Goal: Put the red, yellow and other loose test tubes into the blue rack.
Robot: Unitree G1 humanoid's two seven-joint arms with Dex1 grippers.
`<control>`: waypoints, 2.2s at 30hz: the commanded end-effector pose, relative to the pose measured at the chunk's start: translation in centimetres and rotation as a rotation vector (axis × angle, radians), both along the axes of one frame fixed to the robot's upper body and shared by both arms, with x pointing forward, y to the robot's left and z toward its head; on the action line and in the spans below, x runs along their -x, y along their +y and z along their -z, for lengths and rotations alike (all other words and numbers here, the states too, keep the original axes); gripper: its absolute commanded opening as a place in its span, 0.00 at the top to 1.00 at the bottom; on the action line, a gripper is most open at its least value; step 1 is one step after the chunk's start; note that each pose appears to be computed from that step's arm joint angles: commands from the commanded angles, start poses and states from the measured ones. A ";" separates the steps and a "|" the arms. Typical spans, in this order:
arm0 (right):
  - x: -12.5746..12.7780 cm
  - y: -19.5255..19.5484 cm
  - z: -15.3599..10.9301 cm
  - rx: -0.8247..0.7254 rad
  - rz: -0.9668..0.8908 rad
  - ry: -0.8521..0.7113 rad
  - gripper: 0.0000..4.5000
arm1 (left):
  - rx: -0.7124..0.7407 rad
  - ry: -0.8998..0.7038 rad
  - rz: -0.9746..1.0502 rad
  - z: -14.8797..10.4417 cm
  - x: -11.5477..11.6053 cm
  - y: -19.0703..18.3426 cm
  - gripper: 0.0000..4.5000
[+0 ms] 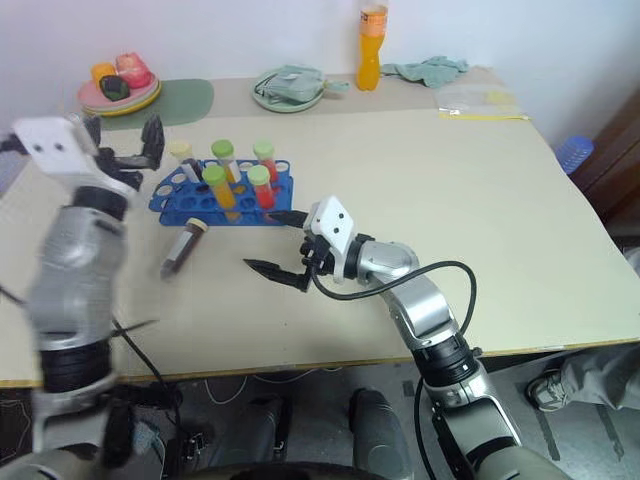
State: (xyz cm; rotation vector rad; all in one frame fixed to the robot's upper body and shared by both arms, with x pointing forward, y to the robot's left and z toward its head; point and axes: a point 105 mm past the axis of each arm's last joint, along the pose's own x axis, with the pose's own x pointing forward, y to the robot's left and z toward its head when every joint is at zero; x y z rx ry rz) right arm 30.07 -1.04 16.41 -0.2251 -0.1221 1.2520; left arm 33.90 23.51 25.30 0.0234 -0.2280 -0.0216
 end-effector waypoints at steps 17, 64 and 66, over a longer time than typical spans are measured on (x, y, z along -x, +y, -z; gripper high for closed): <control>1.8 -0.2 -0.5 0.097 -0.205 -0.075 0.00 | -0.217 1.196 0.122 9.0 -0.4 0.6 0.01; -0.9 0.6 1.8 -0.124 0.202 0.127 0.00 | -0.133 -0.182 -0.227 6.8 -4.5 -3.5 0.84; -0.9 0.6 1.8 -0.125 0.204 0.127 0.00 | -0.144 -0.154 -0.209 7.3 -5.0 -3.9 0.84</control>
